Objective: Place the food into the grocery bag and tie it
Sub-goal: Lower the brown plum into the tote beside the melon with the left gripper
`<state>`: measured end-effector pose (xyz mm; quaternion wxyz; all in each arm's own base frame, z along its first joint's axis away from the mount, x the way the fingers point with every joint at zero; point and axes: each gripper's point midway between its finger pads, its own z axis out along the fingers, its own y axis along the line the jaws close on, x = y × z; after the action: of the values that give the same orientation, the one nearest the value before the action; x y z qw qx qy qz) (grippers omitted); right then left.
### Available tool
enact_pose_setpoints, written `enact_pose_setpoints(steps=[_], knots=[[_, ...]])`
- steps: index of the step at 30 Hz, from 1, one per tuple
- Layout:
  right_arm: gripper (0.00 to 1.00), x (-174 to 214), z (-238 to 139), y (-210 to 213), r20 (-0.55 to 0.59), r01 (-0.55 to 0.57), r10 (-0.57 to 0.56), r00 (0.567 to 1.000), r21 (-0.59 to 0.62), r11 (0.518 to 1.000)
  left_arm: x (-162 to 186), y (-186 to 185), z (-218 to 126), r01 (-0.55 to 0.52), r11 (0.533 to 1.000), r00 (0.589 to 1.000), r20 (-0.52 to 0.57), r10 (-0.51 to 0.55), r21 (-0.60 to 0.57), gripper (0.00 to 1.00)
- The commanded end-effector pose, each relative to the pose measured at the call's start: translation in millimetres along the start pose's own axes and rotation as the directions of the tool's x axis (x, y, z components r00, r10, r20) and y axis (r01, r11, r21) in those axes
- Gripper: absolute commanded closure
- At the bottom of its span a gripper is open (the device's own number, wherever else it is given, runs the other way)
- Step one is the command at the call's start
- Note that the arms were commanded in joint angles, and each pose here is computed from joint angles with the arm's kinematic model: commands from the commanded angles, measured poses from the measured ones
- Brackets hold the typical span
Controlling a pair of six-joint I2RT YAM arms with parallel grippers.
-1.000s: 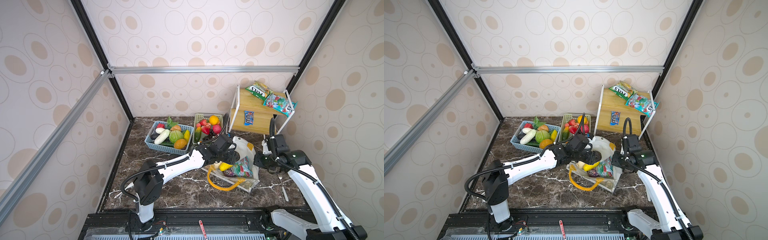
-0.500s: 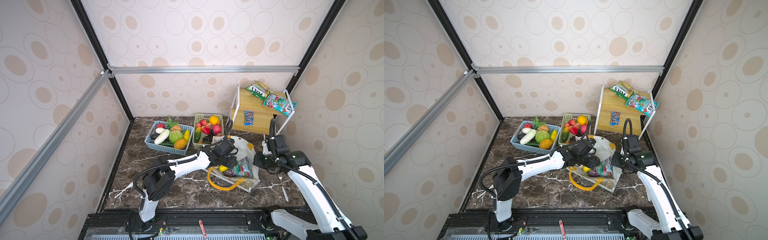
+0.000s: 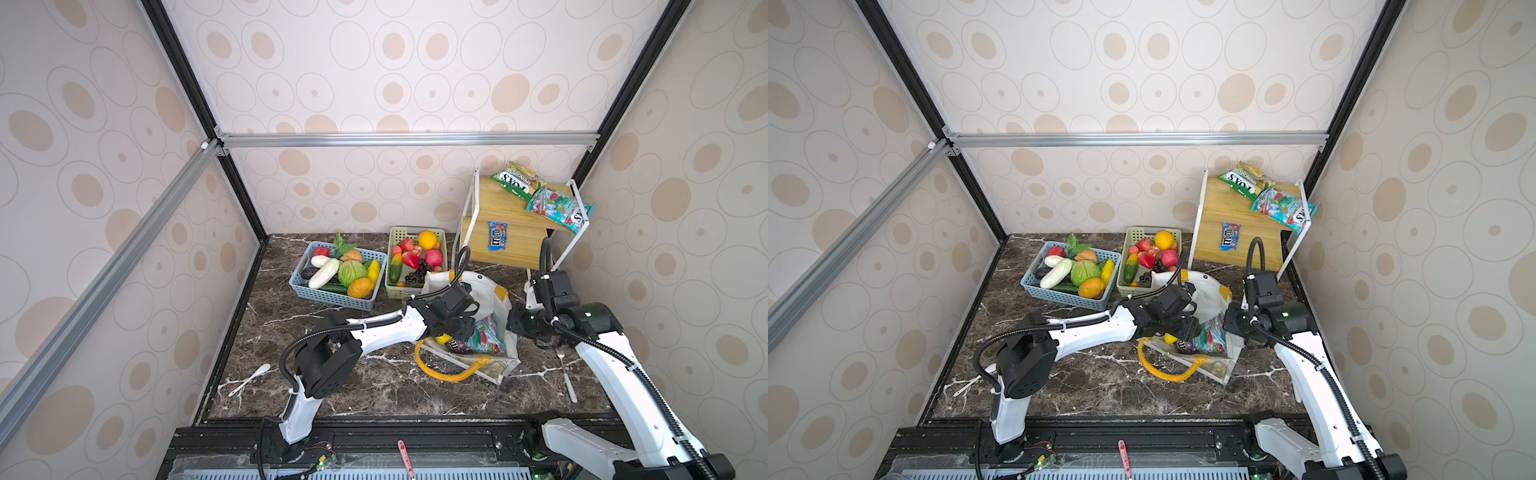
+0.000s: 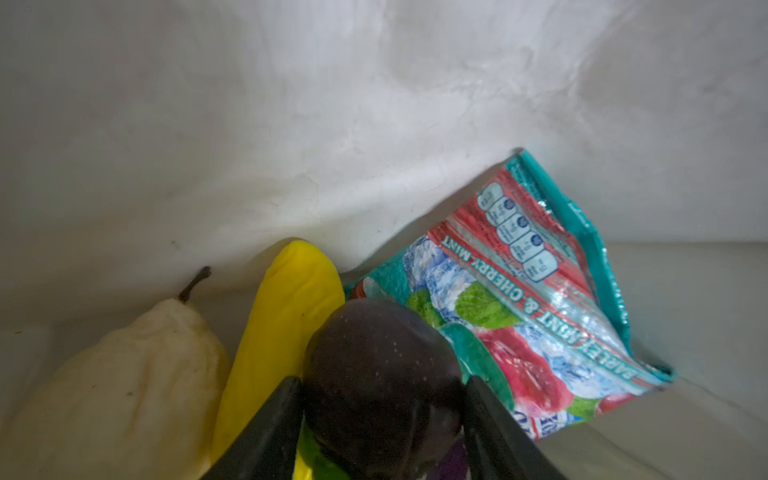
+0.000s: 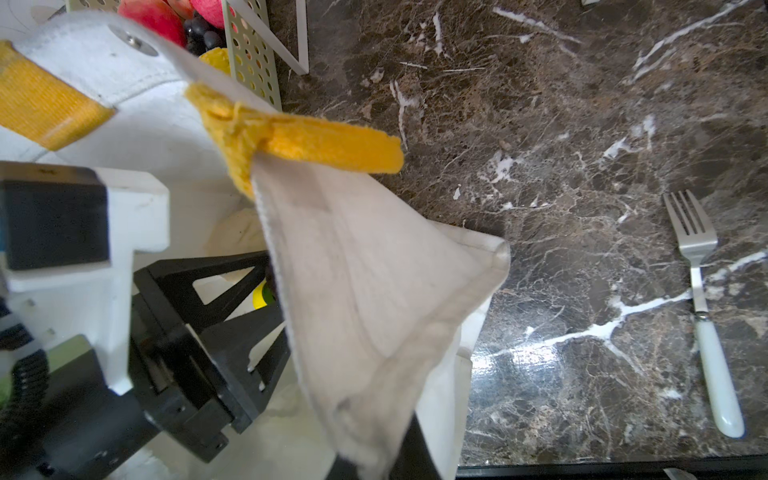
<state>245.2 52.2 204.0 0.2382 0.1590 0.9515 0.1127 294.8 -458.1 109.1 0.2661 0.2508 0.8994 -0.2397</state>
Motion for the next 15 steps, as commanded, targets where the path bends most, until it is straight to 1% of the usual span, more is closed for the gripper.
enact_pose_setpoints(steps=[1,6,11,15], knots=[[0.91,4.9,1.1,-3.2,-0.013,-0.014,0.014,1.0,0.01,1.0,13.0,16.6,11.2,-0.03,0.997,0.999,-0.04,0.027,-0.078,0.38],[0.91,5.2,0.9,-4.2,-0.011,-0.014,0.014,1.0,0.014,1.0,16.4,20.0,16.2,-0.033,0.995,0.998,-0.053,0.028,-0.092,0.33],[0.91,6.3,1.0,-5.0,-0.011,-0.016,0.016,1.0,0.015,1.0,16.3,18.7,14.7,-0.048,0.995,0.997,-0.063,0.043,-0.089,0.25],[0.91,6.4,1.1,-5.1,-0.011,-0.017,0.017,1.0,0.015,1.0,9.1,12.0,9.0,-0.05,0.997,0.997,-0.058,0.046,-0.067,0.24]])
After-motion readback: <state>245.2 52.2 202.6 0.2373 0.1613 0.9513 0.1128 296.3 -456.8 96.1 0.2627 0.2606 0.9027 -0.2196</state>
